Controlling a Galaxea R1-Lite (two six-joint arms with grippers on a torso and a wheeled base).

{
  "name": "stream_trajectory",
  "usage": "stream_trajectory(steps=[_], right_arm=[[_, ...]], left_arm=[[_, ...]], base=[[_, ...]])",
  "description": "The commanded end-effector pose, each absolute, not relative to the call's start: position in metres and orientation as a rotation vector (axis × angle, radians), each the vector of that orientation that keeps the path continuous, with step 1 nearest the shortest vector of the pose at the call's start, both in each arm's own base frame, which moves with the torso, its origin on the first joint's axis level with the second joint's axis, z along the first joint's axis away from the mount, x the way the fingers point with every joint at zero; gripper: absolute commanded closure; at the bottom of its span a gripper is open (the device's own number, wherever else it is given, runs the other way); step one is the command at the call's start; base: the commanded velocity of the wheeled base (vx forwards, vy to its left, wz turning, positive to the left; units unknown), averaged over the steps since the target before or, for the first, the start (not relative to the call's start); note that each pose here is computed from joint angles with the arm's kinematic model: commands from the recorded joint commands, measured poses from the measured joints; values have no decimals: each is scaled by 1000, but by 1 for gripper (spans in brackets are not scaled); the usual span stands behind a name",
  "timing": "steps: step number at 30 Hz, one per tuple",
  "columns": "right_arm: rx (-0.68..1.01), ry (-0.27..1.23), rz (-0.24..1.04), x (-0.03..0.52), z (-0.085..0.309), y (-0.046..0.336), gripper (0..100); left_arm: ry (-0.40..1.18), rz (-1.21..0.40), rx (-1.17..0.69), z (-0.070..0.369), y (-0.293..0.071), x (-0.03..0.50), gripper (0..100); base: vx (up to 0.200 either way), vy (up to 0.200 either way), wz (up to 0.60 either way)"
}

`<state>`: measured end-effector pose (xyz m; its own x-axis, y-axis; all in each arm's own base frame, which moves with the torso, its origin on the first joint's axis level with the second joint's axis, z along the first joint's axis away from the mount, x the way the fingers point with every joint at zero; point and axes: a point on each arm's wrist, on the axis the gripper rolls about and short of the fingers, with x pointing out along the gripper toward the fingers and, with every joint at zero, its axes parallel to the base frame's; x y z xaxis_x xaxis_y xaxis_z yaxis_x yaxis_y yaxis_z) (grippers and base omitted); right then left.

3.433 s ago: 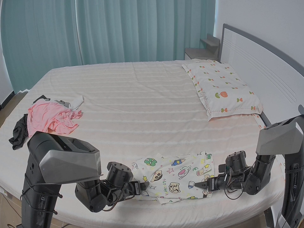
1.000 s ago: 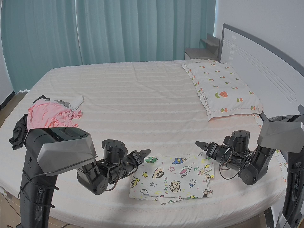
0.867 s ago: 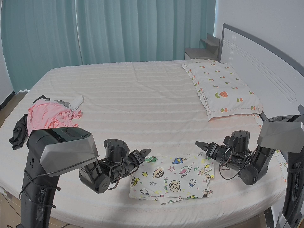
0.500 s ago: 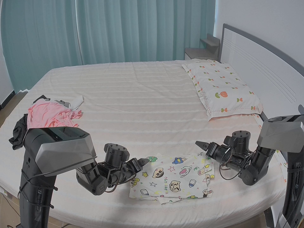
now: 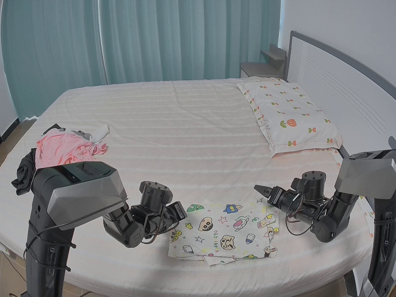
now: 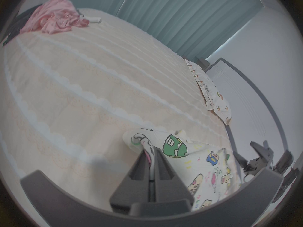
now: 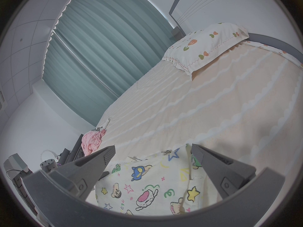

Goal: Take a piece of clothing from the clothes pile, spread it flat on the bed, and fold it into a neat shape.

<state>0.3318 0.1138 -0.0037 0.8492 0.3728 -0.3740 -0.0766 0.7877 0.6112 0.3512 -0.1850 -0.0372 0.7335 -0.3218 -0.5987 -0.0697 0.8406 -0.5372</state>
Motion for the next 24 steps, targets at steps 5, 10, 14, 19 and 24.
stream_trajectory(steps=[5,10,14,19,24], right_arm=[[616,520,256,331,-7,115,0],[616,525,256,330,-8,115,0],[614,530,258,329,-9,116,0],[608,543,259,329,-14,118,0],[606,550,261,327,-14,119,0]], left_arm=[[663,-170,-501,-35,-184,347,100],[586,-226,-442,-34,-182,343,100],[609,-223,-430,-39,-181,337,100],[637,-203,-419,-52,-178,336,100],[644,-203,-415,-56,-178,336,0]], base=[[0,0,0],[0,0,0],[0,0,0],[0,0,0],[0,0,0]])
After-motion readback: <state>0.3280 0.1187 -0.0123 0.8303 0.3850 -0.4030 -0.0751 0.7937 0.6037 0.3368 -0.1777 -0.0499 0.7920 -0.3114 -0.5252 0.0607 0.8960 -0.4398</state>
